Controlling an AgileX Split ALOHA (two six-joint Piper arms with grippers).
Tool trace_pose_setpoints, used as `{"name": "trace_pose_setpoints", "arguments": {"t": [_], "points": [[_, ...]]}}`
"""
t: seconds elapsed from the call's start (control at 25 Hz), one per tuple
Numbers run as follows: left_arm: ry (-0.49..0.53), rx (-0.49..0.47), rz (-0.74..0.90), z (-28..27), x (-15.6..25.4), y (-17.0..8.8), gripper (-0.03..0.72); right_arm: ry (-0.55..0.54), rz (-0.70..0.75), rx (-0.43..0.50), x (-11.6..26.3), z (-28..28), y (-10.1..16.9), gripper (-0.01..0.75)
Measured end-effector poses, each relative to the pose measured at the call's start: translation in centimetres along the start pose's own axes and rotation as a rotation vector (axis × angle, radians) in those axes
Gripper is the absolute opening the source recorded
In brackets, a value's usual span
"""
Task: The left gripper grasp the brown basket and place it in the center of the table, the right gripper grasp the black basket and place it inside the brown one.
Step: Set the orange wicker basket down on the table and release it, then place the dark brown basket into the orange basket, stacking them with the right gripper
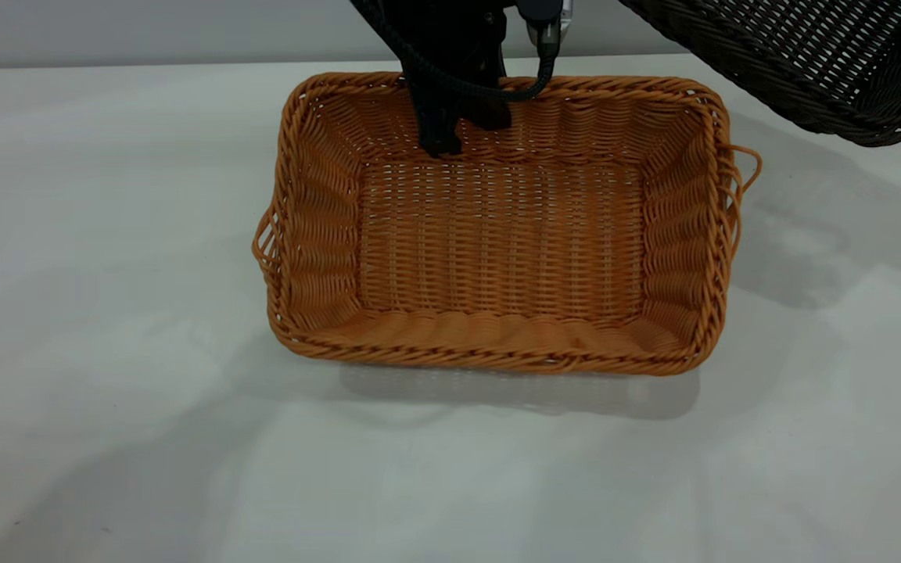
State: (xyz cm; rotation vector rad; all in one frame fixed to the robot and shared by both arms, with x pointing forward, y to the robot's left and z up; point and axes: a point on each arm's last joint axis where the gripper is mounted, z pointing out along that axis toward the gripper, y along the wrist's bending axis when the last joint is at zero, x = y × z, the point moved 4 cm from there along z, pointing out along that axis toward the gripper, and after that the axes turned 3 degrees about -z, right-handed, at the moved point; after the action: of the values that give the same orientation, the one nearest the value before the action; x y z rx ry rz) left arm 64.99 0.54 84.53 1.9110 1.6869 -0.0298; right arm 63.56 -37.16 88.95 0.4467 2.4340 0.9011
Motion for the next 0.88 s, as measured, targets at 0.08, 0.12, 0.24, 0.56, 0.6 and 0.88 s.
{"name": "trace_pose_setpoints", "arguments": {"t": [0.08,0.12,0.24,0.56,0.6,0.88], "points": [[-0.002,0.005,-0.037,0.0,0.0,-0.1,0.165,0.003,0.000,-0.004,0.0,0.0,0.1,0.078],[-0.001,0.010,-0.047,0.1,0.0,-0.2,0.199,0.003,0.000,-0.005,0.0,0.0,0.1,0.078],[0.001,0.020,-0.062,0.2,0.1,-0.3,0.309,0.007,0.000,-0.009,0.1,0.0,0.1,0.078],[-0.019,-0.113,-0.074,0.2,-0.1,1.4,0.498,0.017,-0.001,-0.022,0.2,0.0,0.3,0.078],[-0.022,-0.138,-0.079,0.1,-0.1,1.7,0.503,0.018,-0.001,-0.024,0.2,0.0,0.3,0.078],[-0.063,-0.216,-0.222,-0.5,-0.6,2.9,0.510,0.025,-0.052,-0.033,0.3,-0.3,0.7,0.078]]}}
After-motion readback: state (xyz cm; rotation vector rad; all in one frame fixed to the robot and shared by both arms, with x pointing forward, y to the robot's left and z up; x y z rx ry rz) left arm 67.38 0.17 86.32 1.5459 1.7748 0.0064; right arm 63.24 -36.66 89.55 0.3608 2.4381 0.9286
